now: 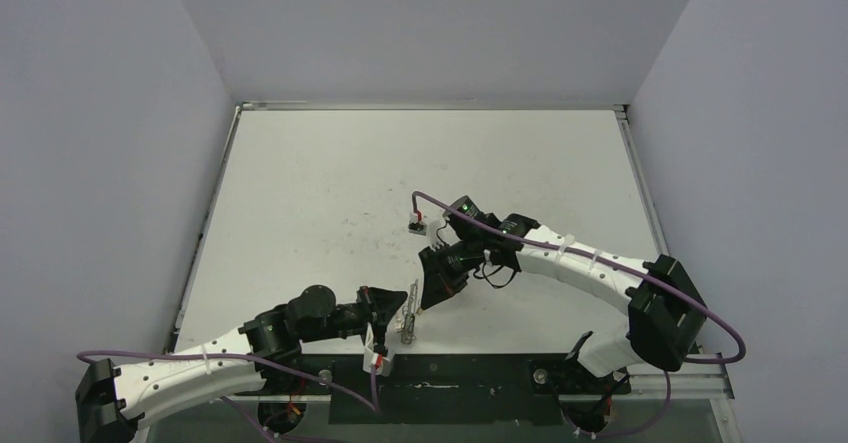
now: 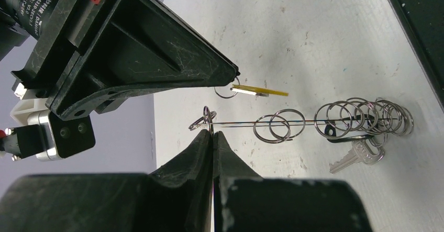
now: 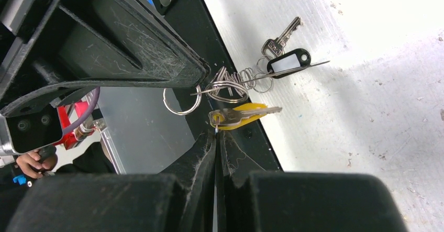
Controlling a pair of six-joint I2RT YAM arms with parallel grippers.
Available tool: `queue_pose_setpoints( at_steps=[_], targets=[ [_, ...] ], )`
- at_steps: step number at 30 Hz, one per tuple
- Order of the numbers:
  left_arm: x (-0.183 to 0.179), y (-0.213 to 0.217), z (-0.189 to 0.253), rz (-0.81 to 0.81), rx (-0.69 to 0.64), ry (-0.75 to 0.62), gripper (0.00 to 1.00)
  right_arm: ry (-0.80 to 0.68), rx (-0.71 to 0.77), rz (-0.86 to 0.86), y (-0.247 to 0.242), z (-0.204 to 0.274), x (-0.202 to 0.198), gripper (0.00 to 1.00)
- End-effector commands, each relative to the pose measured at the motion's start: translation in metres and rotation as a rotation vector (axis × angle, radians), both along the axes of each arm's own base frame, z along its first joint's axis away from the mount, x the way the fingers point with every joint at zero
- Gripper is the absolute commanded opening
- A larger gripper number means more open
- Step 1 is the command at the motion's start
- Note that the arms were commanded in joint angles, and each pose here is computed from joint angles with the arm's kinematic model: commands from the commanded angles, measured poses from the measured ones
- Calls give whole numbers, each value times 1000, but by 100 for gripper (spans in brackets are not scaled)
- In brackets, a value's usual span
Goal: Put the keys on the keyring
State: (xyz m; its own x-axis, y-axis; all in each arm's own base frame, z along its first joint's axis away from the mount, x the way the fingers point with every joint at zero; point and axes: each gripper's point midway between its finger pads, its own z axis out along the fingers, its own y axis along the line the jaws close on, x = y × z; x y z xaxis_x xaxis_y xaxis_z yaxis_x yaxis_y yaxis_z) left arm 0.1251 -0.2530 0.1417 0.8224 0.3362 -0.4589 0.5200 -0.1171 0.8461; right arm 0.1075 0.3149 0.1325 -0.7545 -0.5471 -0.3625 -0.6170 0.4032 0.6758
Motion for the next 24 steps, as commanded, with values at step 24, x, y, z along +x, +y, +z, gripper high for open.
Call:
queue_pose_setpoints(
  at_steps=[24],
  targets=[
    [1, -5, 10, -13, 22, -78, 0, 3, 133, 17, 33, 52, -4, 0]
  ],
)
